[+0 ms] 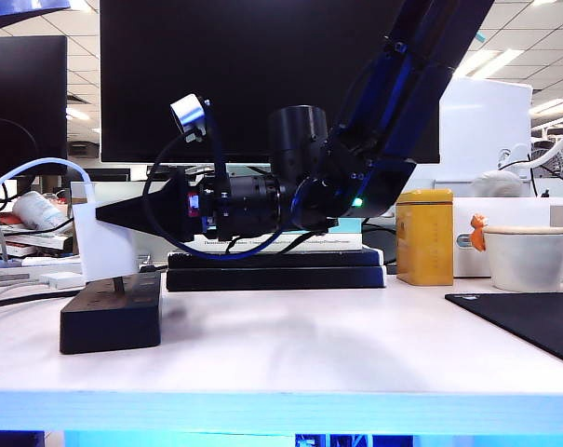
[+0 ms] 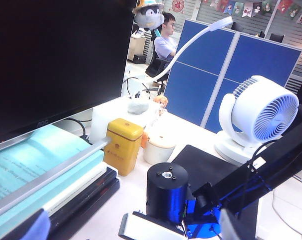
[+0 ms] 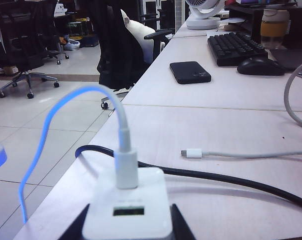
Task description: Plug the white charger into the left socket.
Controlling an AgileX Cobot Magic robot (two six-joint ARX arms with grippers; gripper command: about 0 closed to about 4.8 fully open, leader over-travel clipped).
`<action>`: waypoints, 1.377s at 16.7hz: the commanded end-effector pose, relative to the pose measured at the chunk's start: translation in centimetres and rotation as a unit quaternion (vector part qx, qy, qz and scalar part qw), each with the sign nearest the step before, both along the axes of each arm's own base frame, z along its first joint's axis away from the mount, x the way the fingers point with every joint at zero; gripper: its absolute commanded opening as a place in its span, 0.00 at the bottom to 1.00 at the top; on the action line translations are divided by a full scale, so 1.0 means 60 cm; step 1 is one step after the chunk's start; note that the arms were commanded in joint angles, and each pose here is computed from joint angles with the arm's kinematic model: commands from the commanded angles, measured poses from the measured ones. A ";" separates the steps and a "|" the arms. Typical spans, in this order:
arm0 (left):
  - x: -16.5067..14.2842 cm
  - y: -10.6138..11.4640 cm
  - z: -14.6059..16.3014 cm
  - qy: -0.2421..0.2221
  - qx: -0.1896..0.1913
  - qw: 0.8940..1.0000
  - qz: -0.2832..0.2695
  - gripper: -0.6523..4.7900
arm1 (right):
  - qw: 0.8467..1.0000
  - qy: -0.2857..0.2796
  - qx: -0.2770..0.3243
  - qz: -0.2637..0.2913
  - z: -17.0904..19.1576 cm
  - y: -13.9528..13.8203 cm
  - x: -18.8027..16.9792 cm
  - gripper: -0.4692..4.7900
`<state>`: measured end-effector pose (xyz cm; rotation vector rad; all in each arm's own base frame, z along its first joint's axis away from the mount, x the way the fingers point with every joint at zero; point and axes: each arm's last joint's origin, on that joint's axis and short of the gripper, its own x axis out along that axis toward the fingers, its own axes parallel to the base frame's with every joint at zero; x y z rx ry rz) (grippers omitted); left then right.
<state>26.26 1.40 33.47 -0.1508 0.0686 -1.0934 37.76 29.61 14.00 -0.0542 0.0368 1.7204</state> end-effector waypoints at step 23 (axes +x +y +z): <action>-0.002 -0.001 -0.022 -0.006 0.034 0.999 -0.010 0.39 | 0.999 0.018 -0.021 -0.019 -0.031 -0.005 0.007 0.09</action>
